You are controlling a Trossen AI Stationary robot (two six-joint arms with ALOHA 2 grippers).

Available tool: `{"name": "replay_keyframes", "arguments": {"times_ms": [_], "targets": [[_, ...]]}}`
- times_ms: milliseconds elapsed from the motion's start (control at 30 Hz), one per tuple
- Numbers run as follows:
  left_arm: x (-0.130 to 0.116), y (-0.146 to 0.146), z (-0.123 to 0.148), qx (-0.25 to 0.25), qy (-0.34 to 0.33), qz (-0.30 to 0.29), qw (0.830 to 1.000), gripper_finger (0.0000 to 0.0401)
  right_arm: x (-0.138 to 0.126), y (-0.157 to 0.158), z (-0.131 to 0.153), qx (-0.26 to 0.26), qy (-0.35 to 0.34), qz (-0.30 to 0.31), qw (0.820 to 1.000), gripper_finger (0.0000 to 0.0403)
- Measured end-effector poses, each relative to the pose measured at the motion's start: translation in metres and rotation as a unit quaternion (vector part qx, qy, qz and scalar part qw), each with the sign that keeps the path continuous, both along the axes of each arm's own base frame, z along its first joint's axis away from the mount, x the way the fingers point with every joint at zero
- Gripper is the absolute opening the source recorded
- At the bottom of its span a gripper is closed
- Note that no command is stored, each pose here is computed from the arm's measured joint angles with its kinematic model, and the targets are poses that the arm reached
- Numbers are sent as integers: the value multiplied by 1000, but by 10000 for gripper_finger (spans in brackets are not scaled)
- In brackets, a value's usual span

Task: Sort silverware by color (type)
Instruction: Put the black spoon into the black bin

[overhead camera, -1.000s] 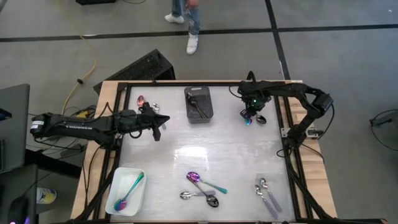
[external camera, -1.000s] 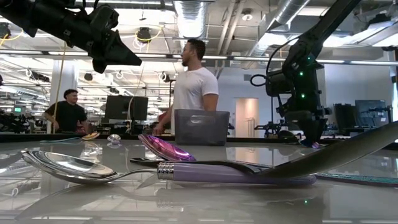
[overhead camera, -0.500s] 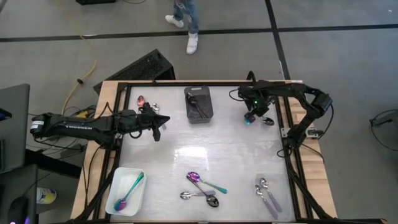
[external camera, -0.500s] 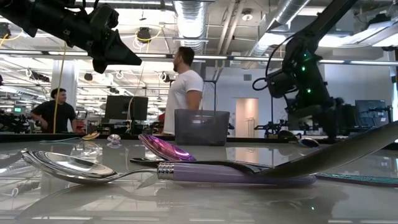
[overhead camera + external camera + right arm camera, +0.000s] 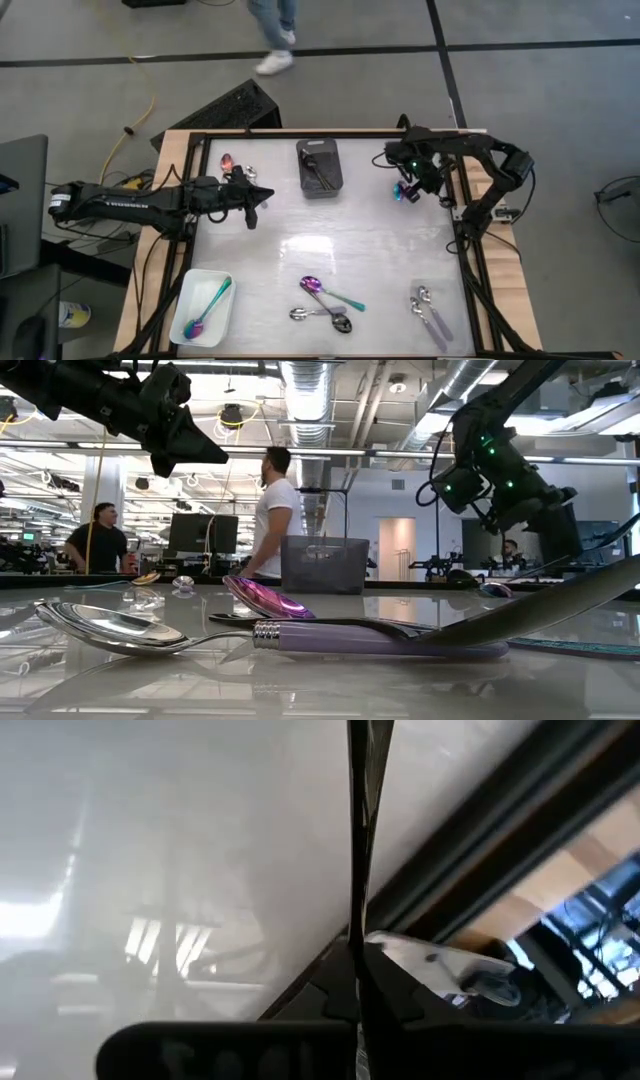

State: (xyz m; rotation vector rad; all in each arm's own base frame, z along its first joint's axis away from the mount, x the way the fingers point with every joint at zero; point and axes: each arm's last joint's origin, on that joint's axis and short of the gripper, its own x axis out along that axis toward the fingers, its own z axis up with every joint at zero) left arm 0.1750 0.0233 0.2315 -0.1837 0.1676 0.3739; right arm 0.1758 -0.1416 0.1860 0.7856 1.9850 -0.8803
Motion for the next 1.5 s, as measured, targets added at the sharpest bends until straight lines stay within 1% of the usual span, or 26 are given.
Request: {"name": "replay_keyframes", "arguments": {"times_ms": [100,167,333,400,467,533,633,700,800,933,1033,1133,1267,1367,1400,1433,1467,1500], "targets": [[0,0,0,4,2,-1,1000,0,7,11,3,11,-17,27,999,24],[0,0,0,4,2,-1,1000,0,11,20,7,8,-24,47,999,26],[0,0,0,4,3,-1,1000,0,17,47,23,-19,-55,92,994,23],[0,0,-1,4,5,-1,1000,0,19,60,31,-34,-75,122,989,24],[0,0,-1,4,7,-1,1000,0,21,75,38,-48,-103,156,981,26],[0,0,-1,4,8,0,1000,0,23,89,45,-65,-140,192,969,26],[0,0,-1,5,7,3,1000,0,27,109,54,-94,-192,257,943,24],[0,0,-1,5,6,3,1000,0,33,120,58,-118,-228,311,915,24],[0,0,0,5,0,4,1000,0,45,132,62,-158,-275,394,863,24],[0,0,1,-1,-3,5,1000,0,64,140,64,-190,-315,501,783,24],[0,0,0,-7,-5,7,1000,0,80,139,66,-231,-322,573,717,24],[0,0,0,-7,-4,6,1000,0,97,134,71,-292,-305,636,646,24],[0,0,0,-8,-2,5,1000,0,120,118,76,-350,-269,705,555,24],[0,0,0,-7,-1,5,1000,0,135,104,72,-365,-215,759,494,25],[0,0,-1,-5,1,5,1000,0,141,98,71,-376,-199,770,476,25],[0,0,-1,-2,4,4,1000,0,144,92,68,-378,-180,781,463,25],[0,0,-1,1,5,3,1000,0,148,86,64,-376,-160,792,453,25],[0,0,-1,5,8,2,1000,0,152,78,62,-385,-146,796,444,25]]}}
